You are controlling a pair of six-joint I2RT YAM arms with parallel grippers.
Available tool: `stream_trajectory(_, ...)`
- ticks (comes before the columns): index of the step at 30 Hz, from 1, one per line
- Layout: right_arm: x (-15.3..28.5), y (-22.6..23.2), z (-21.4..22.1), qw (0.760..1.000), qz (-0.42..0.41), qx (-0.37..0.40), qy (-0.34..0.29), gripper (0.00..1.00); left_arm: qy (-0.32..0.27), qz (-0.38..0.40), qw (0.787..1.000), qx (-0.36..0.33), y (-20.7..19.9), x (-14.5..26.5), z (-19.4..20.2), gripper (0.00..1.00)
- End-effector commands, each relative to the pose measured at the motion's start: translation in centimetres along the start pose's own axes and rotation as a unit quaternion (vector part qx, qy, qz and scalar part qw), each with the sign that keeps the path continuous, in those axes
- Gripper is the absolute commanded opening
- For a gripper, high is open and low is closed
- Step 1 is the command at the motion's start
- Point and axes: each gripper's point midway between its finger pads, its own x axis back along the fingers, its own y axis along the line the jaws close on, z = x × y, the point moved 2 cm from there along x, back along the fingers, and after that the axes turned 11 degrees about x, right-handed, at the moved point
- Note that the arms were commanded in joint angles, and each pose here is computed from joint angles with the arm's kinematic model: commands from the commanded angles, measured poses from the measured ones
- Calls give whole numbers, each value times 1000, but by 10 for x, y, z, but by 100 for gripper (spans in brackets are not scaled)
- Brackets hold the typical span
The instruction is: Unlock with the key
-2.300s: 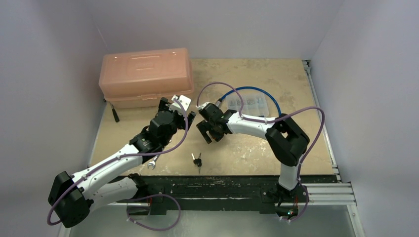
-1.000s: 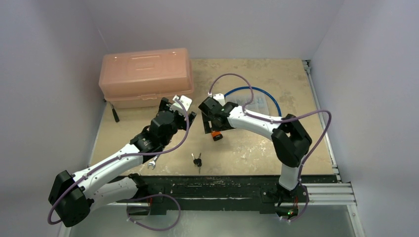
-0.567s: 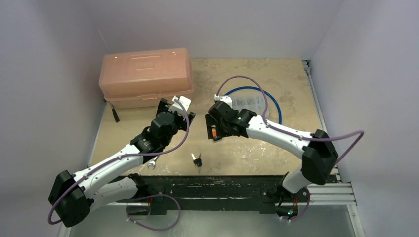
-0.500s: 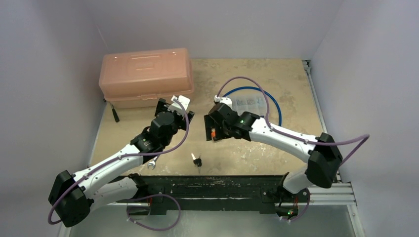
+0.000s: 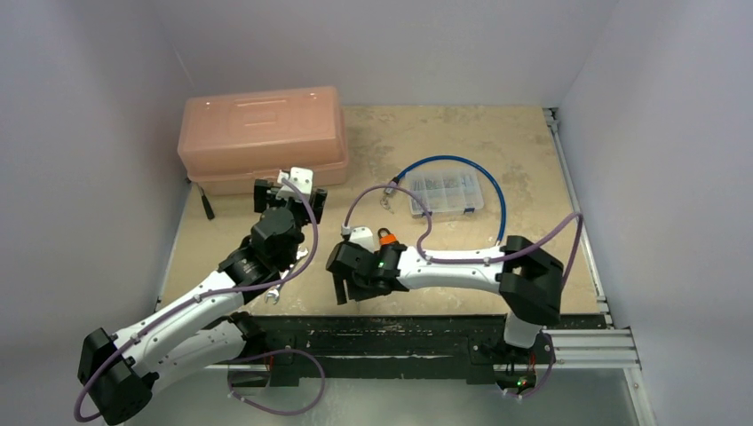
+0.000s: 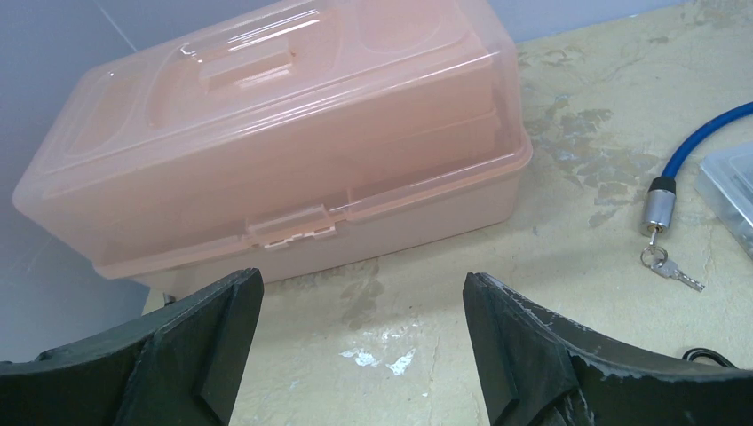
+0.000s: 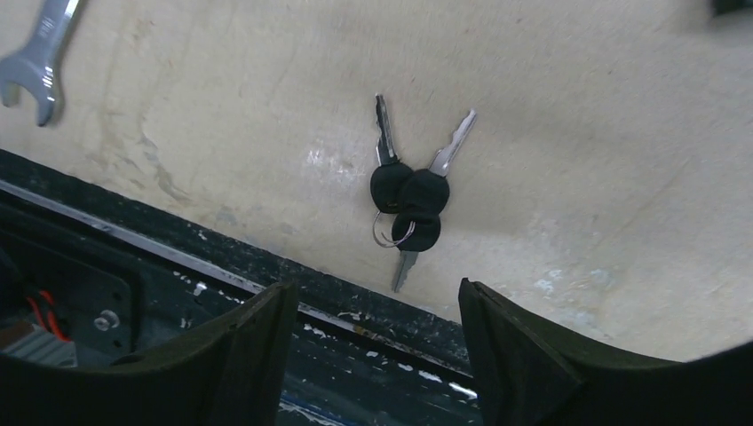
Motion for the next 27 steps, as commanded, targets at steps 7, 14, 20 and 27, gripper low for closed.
stream_trajectory(7, -18, 9, 7, 1000, 28, 5, 13, 62, -23, -13, 1000, 16, 8, 3, -11, 89)
stream_trajectory(14, -32, 3, 15, 998, 51, 14, 24, 52, -25, -9, 1000, 16, 7, 4, -12, 89)
stream_trajectory(20, -41, -2, 18, 997, 73, 21, 28, 45, -26, -7, 999, 18, 7, 5, -13, 89)
stream_trajectory(27, -51, -10, 23, 993, 106, 33, 37, 25, -28, -5, 999, 18, 8, 6, -14, 89)
